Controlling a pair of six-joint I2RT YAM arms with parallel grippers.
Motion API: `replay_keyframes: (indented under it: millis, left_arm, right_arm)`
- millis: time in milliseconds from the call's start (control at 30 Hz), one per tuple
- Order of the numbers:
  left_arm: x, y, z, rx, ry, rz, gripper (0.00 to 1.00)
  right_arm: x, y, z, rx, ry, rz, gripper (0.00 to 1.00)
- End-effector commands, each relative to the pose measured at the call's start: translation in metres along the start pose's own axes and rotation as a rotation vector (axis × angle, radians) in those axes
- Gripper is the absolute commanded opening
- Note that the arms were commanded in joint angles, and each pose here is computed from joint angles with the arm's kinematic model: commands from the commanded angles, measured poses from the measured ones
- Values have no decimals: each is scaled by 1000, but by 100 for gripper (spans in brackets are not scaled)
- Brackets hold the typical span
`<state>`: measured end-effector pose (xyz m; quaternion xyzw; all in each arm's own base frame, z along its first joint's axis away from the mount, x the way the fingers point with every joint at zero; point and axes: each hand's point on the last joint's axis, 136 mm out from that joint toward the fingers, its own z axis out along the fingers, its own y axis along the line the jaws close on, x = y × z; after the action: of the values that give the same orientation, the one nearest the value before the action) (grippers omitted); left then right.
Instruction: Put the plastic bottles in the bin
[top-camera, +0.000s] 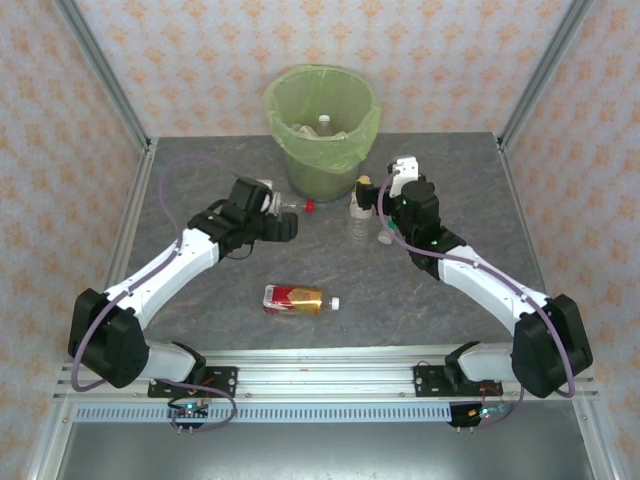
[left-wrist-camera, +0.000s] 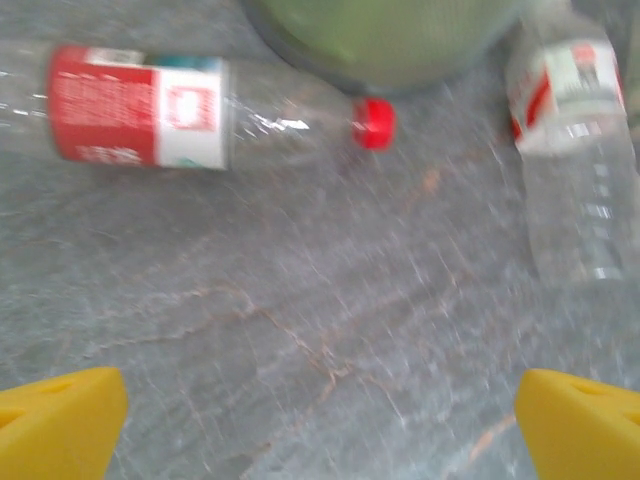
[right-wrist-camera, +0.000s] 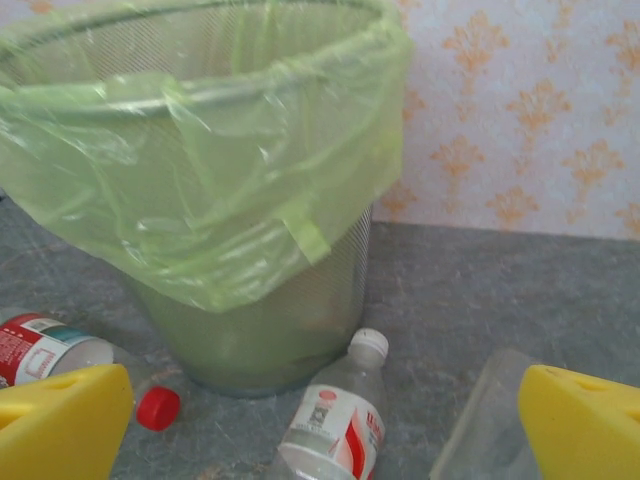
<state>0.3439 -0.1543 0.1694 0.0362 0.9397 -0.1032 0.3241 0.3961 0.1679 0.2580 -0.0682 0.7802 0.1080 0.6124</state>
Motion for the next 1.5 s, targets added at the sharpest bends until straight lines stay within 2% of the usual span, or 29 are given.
replay_keyframes:
  millis: [0,100,267,433,533,733,933,1100,1200,1333,1467]
  left_arm:
    - [22,-23,-9,60,83,196,100]
    - [43,-48,-17,117,140,347,100]
    - [76,-70,-31,143,191,634,100]
    - [105,-94,-52,294,128,890,100]
    - [111,-98,-62,334,106,952,100]
    - [153,-87,-62,331,341,1131,100]
    - [178,-78,-44,245,444,1308,100]
    - [186,-73,-27,195,482,1363,100]
    - [176,-73,-13,118,429,1371,100]
    - [172,-64,6,34,417,1385,100]
    - [176,-62,16,51,451,1359,100]
  right_arm:
    - [-11,-6,-3,36,-62,75,99]
    - [0,-13,-2,69,-49,89,99]
    - [11,-28,-4,130,-47,114,99]
    - [20,-36,-5,159,-34,132,99]
    - [24,-41,-5,177,-29,146,99]
    - [32,-46,-4,201,-19,171,99]
    - [37,-48,-2,216,-10,188,99]
    - [40,-49,0,222,-2,190,99]
    - [43,-49,0,225,2,192,99]
    - [47,-51,0,229,9,197,99]
    - [49,-51,0,230,14,201,99]
